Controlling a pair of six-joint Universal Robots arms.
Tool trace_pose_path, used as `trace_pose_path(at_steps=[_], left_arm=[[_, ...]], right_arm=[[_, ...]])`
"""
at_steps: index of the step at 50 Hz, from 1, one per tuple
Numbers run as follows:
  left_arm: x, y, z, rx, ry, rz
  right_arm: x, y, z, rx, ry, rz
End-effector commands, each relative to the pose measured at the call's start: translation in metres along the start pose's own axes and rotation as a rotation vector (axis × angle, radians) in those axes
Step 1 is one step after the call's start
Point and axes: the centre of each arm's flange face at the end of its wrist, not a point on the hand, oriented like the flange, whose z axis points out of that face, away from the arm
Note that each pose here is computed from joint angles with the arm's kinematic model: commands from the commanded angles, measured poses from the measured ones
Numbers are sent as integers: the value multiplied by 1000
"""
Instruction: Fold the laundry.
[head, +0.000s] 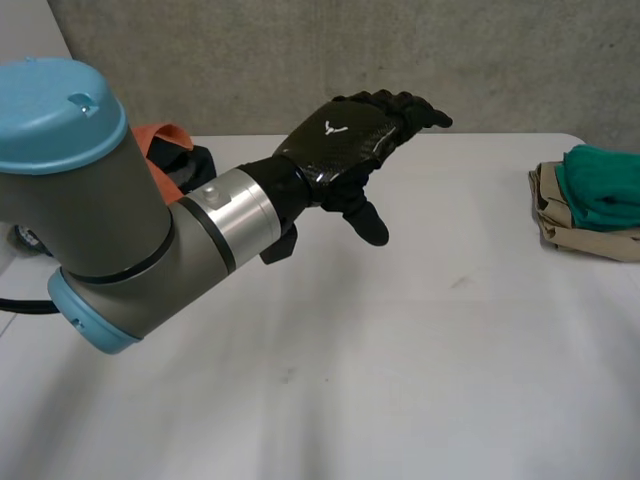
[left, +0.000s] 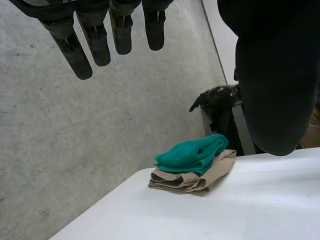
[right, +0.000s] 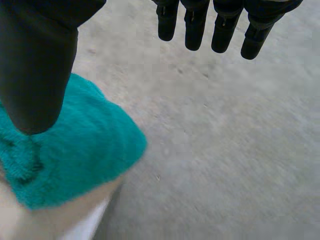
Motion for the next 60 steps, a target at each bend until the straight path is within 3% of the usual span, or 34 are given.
trace_pose_path(at_steps=[1, 4, 7, 12, 15, 17, 18, 20, 24, 27, 32, 40, 49, 52, 58, 60], left_arm=[[5, -5, -4, 7, 6, -1], [6, -13, -5, 28, 7, 11], [2, -35, -7, 93, -16, 44], [-23, -87, -12, 282, -194, 102], [-71, -106, -25, 354, -437, 119], [-119, -111, -41, 373, -626, 149], [-134, -112, -48, 375, -675, 161], [-167, -110, -61, 362, -761, 190], [-249, -60, -86, 198, -937, 273], [-281, -25, -94, 84, -982, 320], [-332, 71, -100, -149, -976, 406], [-373, 157, -102, -174, -960, 493], [-372, 161, -87, -97, -957, 529], [-343, 90, -68, 56, -931, 553], [-281, 12, -54, 258, -849, 489], [-244, -17, -46, 332, -783, 448]], right_arm=[[69, -37, -26, -166, 344, -161], [100, -76, -32, -155, 592, -326], [98, -119, -22, 22, 682, -380], [27, -190, -9, 374, 548, -301], [-24, -230, -26, 535, 393, -236], [-52, -235, -32, 568, 297, -208], [-85, -236, -39, 599, 178, -192], [-120, -232, -47, 618, 58, -178], [-205, -207, -74, 582, -202, -148], [-258, -178, -102, 494, -349, -127], [-299, -132, -137, 342, -484, -155], [-319, -76, -174, 167, -564, -263], [-317, -54, -190, 91, -581, -280], [-317, -54, -190, 89, -579, -281], [-317, -55, -190, 93, -577, -282], [-317, -55, -190, 94, -576, -282]])
